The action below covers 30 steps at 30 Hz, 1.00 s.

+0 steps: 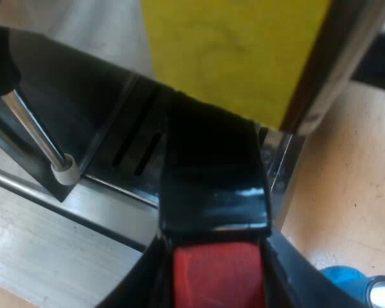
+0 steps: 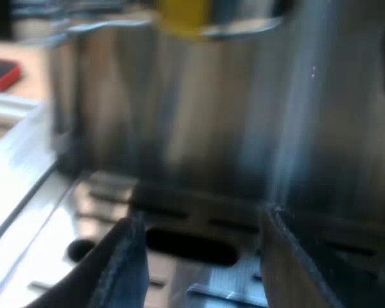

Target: Put the handle in the coffee machine

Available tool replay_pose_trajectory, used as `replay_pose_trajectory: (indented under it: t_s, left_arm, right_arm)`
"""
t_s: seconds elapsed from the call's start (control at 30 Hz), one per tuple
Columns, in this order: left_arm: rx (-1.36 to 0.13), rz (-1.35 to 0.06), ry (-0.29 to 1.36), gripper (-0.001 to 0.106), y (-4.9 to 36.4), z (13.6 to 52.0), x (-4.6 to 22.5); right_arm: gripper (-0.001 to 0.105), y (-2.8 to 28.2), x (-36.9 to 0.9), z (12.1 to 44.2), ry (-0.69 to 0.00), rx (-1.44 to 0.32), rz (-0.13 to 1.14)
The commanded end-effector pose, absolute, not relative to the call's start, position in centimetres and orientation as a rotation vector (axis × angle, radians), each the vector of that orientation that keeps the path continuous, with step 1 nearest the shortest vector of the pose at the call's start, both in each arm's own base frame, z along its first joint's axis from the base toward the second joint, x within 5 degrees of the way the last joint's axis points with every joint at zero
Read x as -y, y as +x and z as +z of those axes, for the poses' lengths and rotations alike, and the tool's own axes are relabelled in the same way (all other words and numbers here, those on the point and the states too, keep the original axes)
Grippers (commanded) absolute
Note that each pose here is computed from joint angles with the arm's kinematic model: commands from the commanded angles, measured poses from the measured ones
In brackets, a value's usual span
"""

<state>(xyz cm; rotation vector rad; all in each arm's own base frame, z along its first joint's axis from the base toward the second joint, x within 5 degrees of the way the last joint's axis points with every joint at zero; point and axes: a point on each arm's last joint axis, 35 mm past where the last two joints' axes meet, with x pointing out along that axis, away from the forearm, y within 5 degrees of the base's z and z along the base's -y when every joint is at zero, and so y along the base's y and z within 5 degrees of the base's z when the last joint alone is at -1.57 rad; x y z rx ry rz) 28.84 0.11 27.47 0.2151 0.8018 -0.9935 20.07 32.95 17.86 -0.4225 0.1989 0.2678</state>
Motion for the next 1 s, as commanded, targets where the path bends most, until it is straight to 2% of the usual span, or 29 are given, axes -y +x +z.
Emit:
replay_pose_trajectory:
  t_s: [0.03,0.27,0.3,0.33,0.57,0.73,0.83,1.0]
  left_arm:
    - [-0.664,-1.083,0.162,0.000,29.0,29.2,0.3]
    - [-0.664,-1.083,0.162,0.000,29.0,29.2,0.3]
    - [-0.664,-1.083,0.162,0.000,29.0,29.2,0.3]
    - [-0.664,-1.083,0.162,0.000,29.0,29.2,0.3]
    - [-0.667,-1.083,0.160,0.000,29.0,29.2,0.3]
    - [-0.672,-1.079,0.159,0.000,29.0,29.2,0.3]
    - [-0.673,-1.078,0.160,0.000,29.0,29.1,0.3]
    - [-0.673,-1.078,0.160,0.000,29.0,29.1,0.3]
  right_arm:
    - [0.043,21.2,-32.8,17.6,-0.393,-0.175,0.258]
    - [0.043,21.7,-33.2,16.8,-0.351,-0.143,0.264]
    - [0.047,22.0,-33.3,16.3,-0.340,-0.124,0.259]
    - [0.064,22.5,-33.8,15.3,-0.347,-0.046,0.252]
    - [0.063,24.2,-34.9,14.5,-0.333,-0.017,0.208]
    - [0.052,25.5,-35.2,14.8,-0.276,0.020,0.162]
    - [0.052,25.9,-35.0,15.2,-0.242,0.045,0.149]
    - [0.052,26.1,-34.9,15.5,-0.228,0.055,0.142]
